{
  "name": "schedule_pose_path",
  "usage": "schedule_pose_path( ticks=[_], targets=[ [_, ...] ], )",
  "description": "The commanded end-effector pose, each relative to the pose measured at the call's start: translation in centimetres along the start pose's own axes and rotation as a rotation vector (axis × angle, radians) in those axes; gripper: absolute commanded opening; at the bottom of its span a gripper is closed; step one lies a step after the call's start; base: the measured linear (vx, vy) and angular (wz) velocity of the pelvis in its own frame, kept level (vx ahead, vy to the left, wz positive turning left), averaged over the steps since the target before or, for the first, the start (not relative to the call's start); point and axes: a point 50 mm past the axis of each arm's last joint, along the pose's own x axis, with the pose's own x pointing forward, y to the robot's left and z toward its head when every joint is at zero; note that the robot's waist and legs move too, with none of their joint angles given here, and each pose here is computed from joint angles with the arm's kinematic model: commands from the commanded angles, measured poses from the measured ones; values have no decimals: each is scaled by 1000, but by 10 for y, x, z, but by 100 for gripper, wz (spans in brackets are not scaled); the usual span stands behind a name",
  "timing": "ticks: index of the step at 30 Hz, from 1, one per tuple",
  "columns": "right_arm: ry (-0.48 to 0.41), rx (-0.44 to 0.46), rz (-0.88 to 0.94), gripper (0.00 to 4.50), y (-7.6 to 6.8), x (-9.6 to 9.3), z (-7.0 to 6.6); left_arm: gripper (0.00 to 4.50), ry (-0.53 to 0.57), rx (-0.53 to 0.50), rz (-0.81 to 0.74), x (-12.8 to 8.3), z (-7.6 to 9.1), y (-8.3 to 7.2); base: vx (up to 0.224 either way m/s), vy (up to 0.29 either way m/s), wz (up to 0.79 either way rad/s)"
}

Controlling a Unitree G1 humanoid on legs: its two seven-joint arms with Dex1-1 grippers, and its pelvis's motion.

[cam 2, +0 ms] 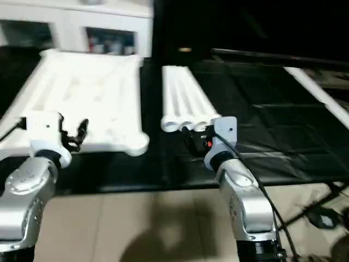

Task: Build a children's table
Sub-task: Move to table

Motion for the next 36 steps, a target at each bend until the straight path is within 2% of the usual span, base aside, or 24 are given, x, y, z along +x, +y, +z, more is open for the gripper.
schedule_pose_path(
  ticks=[1,8,10,11,15,21,23,25,28,30,32,33,35,36],
  targets=[
    [-13,-37,-12,450,-5,-1,5,310,0,-10,-16,1,2,-3,103,-11,11],
    [-8,-122,53,450,6,1,5,310,-1,-10,-7,1,2,-1,177,19,46],
    [-13,-49,76,450,9,1,5,310,-2,-8,-4,0,2,0,246,-4,33],
    [-4,-47,86,450,11,1,4,310,-3,-5,-2,-1,3,0,214,-16,19],
    [9,-58,91,450,11,1,1,310,-7,5,-3,-2,3,2,176,-58,9],
    [28,-48,91,450,9,-1,0,310,-23,12,-100,-3,5,-1,163,-5,-6],
    [21,-44,99,450,5,-4,3,310,-20,48,-155,-2,6,-4,126,112,1],
    [10,-126,81,450,1,-5,6,310,-22,45,-175,-1,6,-5,82,95,3],
    [12,-53,129,450,-2,-9,13,310,-21,47,-311,1,6,-13,-2,54,-3],
    [46,-83,164,450,-3,-13,16,310,-28,104,-435,0,5,-22,-63,10,-5],
    [47,-93,178,450,-3,-14,18,310,-31,130,-480,0,5,-24,-71,-15,0],
    [51,-87,174,450,-5,-14,23,310,-33,143,-538,-1,5,-26,-68,-11,-4],
    [31,-70,179,450,-7,-15,32,310,-31,92,-623,-3,6,-29,-65,-3,-11],
    [5,-81,208,450,-8,-14,38,310,-40,116,-715,-5,8,-32,-53,-1,-13]
  ],
)
